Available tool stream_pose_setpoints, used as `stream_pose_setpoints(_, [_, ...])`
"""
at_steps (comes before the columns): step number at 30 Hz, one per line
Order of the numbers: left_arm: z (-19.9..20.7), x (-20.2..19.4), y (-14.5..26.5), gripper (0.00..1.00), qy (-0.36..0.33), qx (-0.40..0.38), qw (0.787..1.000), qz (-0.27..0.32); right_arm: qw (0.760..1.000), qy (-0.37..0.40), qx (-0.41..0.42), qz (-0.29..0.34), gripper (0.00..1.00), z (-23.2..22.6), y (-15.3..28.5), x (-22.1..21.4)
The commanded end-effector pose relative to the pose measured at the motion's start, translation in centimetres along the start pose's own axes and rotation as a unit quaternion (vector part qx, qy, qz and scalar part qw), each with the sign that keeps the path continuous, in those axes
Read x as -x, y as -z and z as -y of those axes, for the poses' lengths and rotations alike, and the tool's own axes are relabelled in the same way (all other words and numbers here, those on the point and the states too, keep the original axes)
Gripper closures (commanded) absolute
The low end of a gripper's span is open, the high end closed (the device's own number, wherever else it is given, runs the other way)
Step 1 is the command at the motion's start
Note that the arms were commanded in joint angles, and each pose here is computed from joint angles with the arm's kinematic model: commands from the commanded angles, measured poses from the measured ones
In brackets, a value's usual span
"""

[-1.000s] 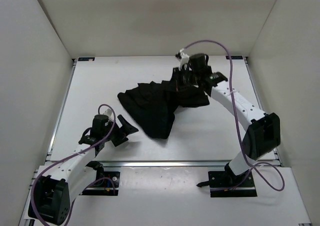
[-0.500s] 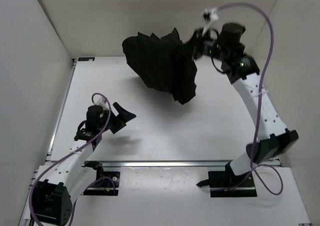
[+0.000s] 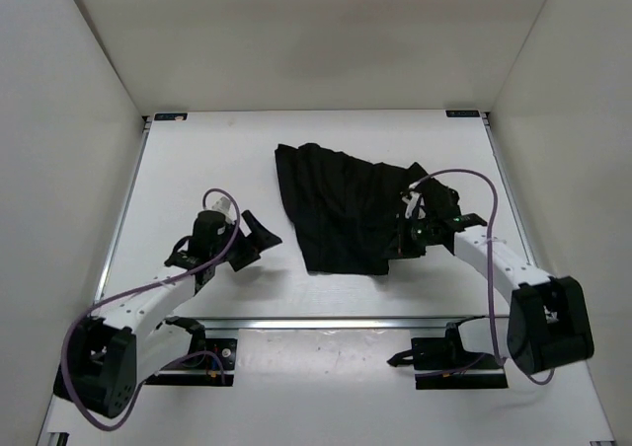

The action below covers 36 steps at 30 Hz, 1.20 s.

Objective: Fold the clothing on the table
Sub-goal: Flatten the skirt out

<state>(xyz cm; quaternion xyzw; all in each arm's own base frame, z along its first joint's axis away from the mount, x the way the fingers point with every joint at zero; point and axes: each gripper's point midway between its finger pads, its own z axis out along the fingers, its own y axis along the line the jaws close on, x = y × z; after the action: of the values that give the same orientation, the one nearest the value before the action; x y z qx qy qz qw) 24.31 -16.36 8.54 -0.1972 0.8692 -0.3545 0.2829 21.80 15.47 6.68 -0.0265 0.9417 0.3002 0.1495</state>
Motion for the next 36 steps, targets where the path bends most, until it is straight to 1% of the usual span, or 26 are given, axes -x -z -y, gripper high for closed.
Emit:
stream_pose_setpoints(1, [1.2, 0.2, -1.6, 0.01, -0.010, -0.026, 0.999, 0.022, 0.995, 0.019, 0.022, 0.093, 1.00, -1.1, 1.4, 3.8])
stream_pose_setpoints(3, [1.9, -0.6, -2.6, 0.02, -0.014, -0.035, 0.999, 0.007, 0.995, 0.015, 0.005, 0.099, 1.00, -0.1, 2.1, 4.0])
stream_pose_setpoints(5, [2.8, -1.0, -3.6, 0.02, -0.034, -0.041, 0.999, -0.005, 0.995, 0.009, -0.002, 0.095, 1.00, 0.5, 2.4, 3.7])
stream_pose_setpoints(6, [2.9, -2.0, -4.2, 0.01, -0.045, -0.040, 0.998, -0.023, 0.995, 0.000, -0.006, 0.097, 1.00, 1.0, 2.6, 3.7])
stream_pose_setpoints(7, [3.9, -2.2, -4.6, 0.01, -0.056, -0.051, 0.997, -0.027, 0.995, -0.003, -0.003, 0.101, 1.00, 0.9, 2.8, 3.5])
stream_pose_setpoints(9, [3.9, -3.8, -5.9, 0.04, -0.061, -0.050, 0.995, -0.057, 0.994, -0.013, 0.001, 0.107, 1.00, 1.1, 3.0, 3.4])
stream_pose_setpoints(11, [4.4, -4.9, -6.9, 0.07, -0.068, -0.058, 0.993, -0.072, 0.994, -0.015, 0.008, 0.107, 1.00, 0.9, 2.8, 2.9])
stream_pose_setpoints(12, [4.8, -4.9, -7.4, 0.09, -0.071, -0.060, 0.993, -0.073, 0.994, -0.016, 0.011, 0.105, 1.00, 0.7, 2.7, 2.7])
stream_pose_setpoints(13, [4.2, -5.5, -7.8, 0.10, -0.072, -0.050, 0.993, -0.082, 0.994, -0.012, 0.015, 0.107, 1.00, 0.3, 2.8, 2.8])
stream_pose_setpoints(14, [4.8, -5.3, -8.1, 0.13, -0.076, -0.056, 0.993, -0.078, 0.994, -0.010, 0.016, 0.106, 1.00, 0.1, 2.8, 2.7])
stream_pose_setpoints(18, [5.0, -5.5, -9.2, 0.19, -0.077, -0.054, 0.993, -0.074, 0.993, -0.012, 0.026, 0.112, 1.00, -0.6, 2.9, 2.8])
stream_pose_setpoints(23, [4.9, -6.7, -10.8, 0.21, -0.078, -0.042, 0.991, -0.099, 0.992, -0.017, 0.034, 0.123, 1.00, -1.2, 3.7, 3.3])
stream_pose_setpoints(24, [5.1, -6.8, -10.9, 0.24, -0.080, -0.040, 0.991, -0.100, 0.991, -0.015, 0.035, 0.126, 1.00, -1.3, 3.7, 3.6])
stream_pose_setpoints(25, [4.9, -6.9, -11.2, 0.31, -0.081, -0.035, 0.991, -0.101, 0.991, -0.017, 0.037, 0.124, 1.00, -1.4, 3.7, 3.6])
stream_pose_setpoints(26, [4.8, -7.0, -11.2, 0.35, -0.083, -0.034, 0.991, -0.103, 0.991, -0.012, 0.043, 0.128, 1.00, -1.9, 3.8, 3.9])
stream_pose_setpoints(28, [4.7, -7.1, -11.4, 0.52, -0.079, -0.034, 0.991, -0.106, 0.990, -0.014, 0.046, 0.129, 1.00, -2.1, 3.9, 4.0])
stream_pose_setpoints(29, [4.7, -6.9, -11.5, 0.56, -0.078, -0.032, 0.991, -0.103, 0.991, -0.017, 0.049, 0.125, 1.00, -2.1, 3.6, 3.9])
stream_pose_setpoints(31, [4.3, -6.9, -11.5, 0.77, -0.081, -0.025, 0.991, -0.105, 0.991, -0.011, 0.055, 0.124, 1.00, -2.3, 3.5, 3.9])
stream_pose_setpoints(32, [4.1, -6.9, -11.6, 0.87, -0.078, -0.020, 0.991, -0.106, 0.990, -0.012, 0.056, 0.128, 0.99, -2.3, 3.6, 4.2])
stream_pose_setpoints(33, [4.4, -6.8, -11.5, 0.94, -0.078, -0.024, 0.991, -0.106, 0.990, -0.011, 0.056, 0.130, 1.00, -2.3, 3.6, 4.4])
stream_pose_setpoints(34, [4.4, -6.7, -11.5, 1.00, -0.080, -0.022, 0.991, -0.106, 0.990, -0.011, 0.055, 0.130, 0.99, -2.2, 3.6, 4.7])
stream_pose_setpoints(36, [4.3, -6.1, -11.4, 1.00, -0.083, -0.017, 0.991, -0.102, 0.989, -0.011, 0.051, 0.137, 1.00, -2.0, 4.0, 5.3])
